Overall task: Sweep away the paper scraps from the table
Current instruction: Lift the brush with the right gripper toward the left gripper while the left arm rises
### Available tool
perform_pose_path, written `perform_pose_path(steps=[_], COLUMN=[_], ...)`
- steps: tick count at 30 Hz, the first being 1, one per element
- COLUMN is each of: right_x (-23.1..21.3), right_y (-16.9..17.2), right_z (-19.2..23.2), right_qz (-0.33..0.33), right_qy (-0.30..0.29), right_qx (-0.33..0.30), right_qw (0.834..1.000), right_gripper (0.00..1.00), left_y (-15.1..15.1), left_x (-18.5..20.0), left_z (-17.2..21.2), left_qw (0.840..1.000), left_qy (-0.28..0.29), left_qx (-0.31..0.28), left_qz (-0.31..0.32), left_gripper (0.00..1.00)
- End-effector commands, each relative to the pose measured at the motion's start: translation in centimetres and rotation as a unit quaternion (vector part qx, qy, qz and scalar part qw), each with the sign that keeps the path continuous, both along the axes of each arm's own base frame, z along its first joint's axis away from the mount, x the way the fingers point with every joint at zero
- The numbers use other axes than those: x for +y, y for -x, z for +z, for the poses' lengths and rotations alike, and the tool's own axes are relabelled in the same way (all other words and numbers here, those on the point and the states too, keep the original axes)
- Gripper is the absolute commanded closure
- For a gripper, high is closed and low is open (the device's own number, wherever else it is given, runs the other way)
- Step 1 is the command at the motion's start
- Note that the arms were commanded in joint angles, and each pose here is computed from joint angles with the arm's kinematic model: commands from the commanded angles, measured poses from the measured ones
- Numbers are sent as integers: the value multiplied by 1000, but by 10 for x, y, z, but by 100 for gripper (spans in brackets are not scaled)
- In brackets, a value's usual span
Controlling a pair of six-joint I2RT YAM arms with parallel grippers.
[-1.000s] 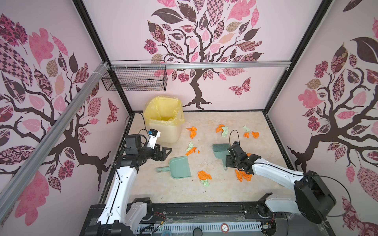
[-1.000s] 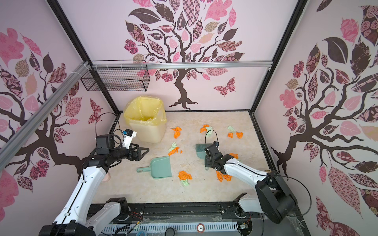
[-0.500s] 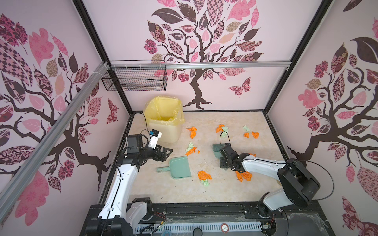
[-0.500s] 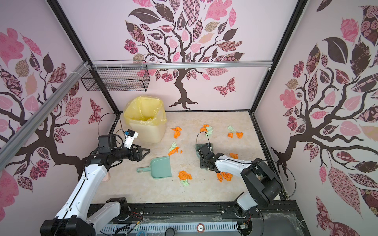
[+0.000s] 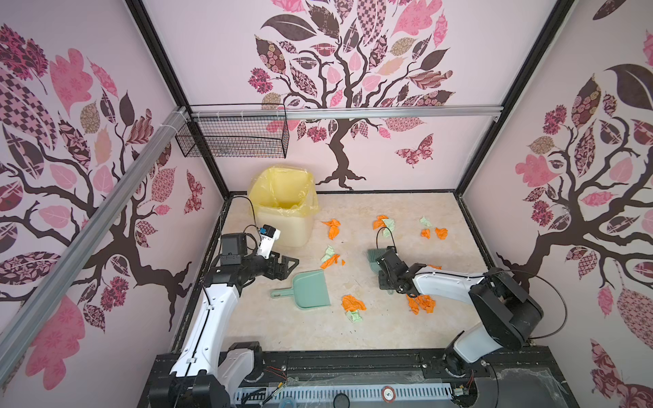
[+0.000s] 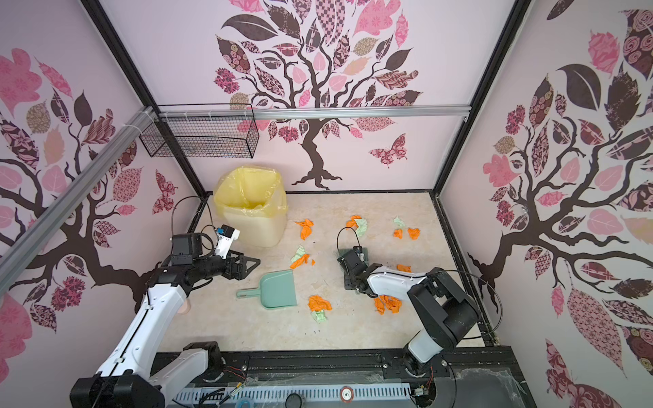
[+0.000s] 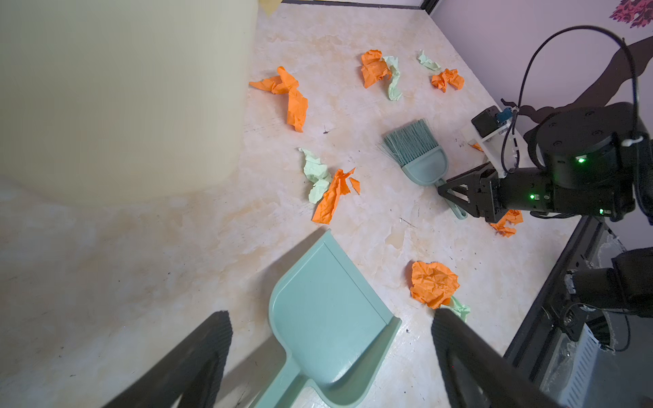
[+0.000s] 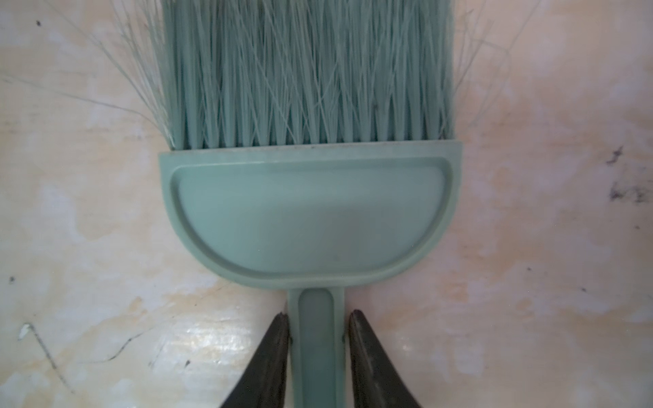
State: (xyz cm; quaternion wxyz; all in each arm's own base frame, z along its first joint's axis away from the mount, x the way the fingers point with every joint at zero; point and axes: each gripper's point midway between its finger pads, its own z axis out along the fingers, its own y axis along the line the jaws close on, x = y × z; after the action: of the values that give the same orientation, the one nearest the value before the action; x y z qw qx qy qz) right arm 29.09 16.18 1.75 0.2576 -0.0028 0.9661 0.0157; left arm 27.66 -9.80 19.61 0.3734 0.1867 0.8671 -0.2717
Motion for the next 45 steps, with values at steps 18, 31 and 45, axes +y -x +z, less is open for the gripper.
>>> perform_pose_path(steps=[18,31,45], right_x=[-3,10,17], right_y=[29,58,48], right_z=[101,159,177], right_qz=[74,139,154], right_qy=[3,-25,-34], right_qx=[15,82,50], right_qw=[997,987,986], right_gripper=[84,84,85], left_y=[11,8,24], left_x=[-62,-136,-164], left_z=[22,57,97], left_qw=[959,721,800], left_qy=[-186,-350,-205], left_qx=[-161,-540,-494], left_qz=[-144,-257,-270], left_gripper=[11,17,18])
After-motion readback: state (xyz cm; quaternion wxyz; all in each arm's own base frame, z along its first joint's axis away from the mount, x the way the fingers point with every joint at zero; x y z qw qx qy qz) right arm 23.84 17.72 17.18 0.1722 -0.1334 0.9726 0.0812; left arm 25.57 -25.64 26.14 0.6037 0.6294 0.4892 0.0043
